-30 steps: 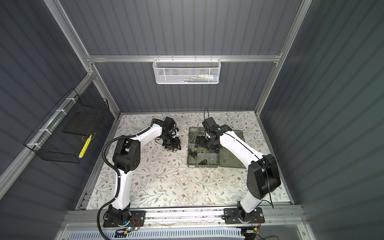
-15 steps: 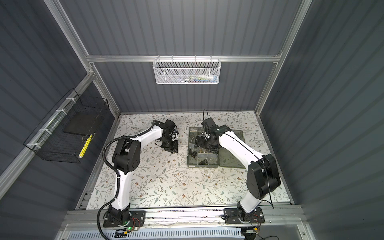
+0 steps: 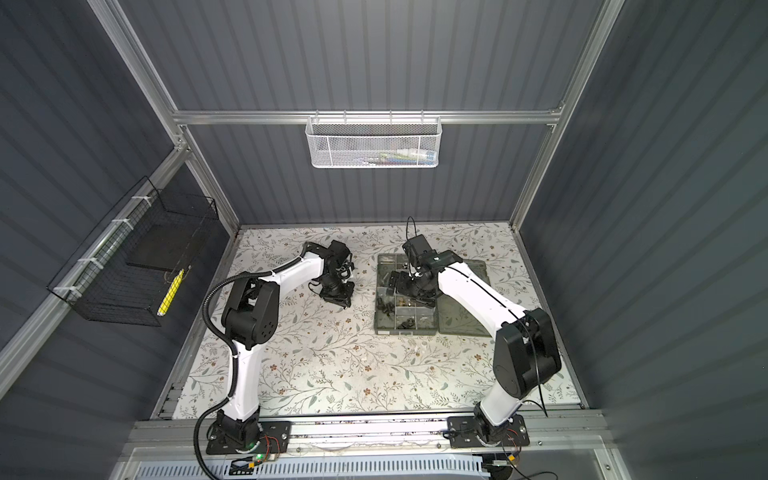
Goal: Sort the screws and nuts into containers
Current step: 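Lower the left gripper onto a silver wing nut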
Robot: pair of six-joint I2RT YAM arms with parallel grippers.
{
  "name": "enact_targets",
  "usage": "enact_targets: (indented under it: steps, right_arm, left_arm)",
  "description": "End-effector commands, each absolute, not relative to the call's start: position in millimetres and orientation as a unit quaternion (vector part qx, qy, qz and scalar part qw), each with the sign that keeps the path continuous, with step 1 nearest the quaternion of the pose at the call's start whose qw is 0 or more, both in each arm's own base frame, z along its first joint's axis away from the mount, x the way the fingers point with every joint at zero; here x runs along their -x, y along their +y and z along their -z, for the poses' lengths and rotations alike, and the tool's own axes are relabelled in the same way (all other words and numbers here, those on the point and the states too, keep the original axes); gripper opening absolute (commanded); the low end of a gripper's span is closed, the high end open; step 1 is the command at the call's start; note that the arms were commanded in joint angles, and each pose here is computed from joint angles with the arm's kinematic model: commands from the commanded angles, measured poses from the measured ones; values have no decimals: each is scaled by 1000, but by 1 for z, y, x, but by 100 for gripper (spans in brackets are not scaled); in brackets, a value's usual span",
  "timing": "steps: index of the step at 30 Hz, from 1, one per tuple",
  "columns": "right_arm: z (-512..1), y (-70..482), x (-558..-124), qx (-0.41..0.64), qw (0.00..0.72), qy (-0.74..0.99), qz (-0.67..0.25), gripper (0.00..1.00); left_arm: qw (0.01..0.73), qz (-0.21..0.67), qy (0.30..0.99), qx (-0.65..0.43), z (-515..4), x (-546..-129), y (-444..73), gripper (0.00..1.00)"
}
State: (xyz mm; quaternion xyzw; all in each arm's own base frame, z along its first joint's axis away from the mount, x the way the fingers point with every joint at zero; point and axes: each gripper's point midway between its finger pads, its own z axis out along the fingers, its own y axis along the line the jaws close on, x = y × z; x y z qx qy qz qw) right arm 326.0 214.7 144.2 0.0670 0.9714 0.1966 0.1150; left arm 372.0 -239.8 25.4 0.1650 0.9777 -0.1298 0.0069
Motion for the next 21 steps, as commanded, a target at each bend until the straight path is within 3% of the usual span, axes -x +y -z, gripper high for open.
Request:
enact_targets:
  steps: [1,10,21]
  right_arm:
    - [-142,214,-321,-69,109,972,-196,99]
    - [-149,212,-321,-66,118,972,-193,99]
    - [-170,209,-331,-73,134,966,-207,99]
  left_arm:
    - [-10,121,982,-147,-9,-369,-238,16]
    - [17,168,977,-131,-37,-383,-259,8]
    - [85,255,958,-98,-112,-413,-294,8]
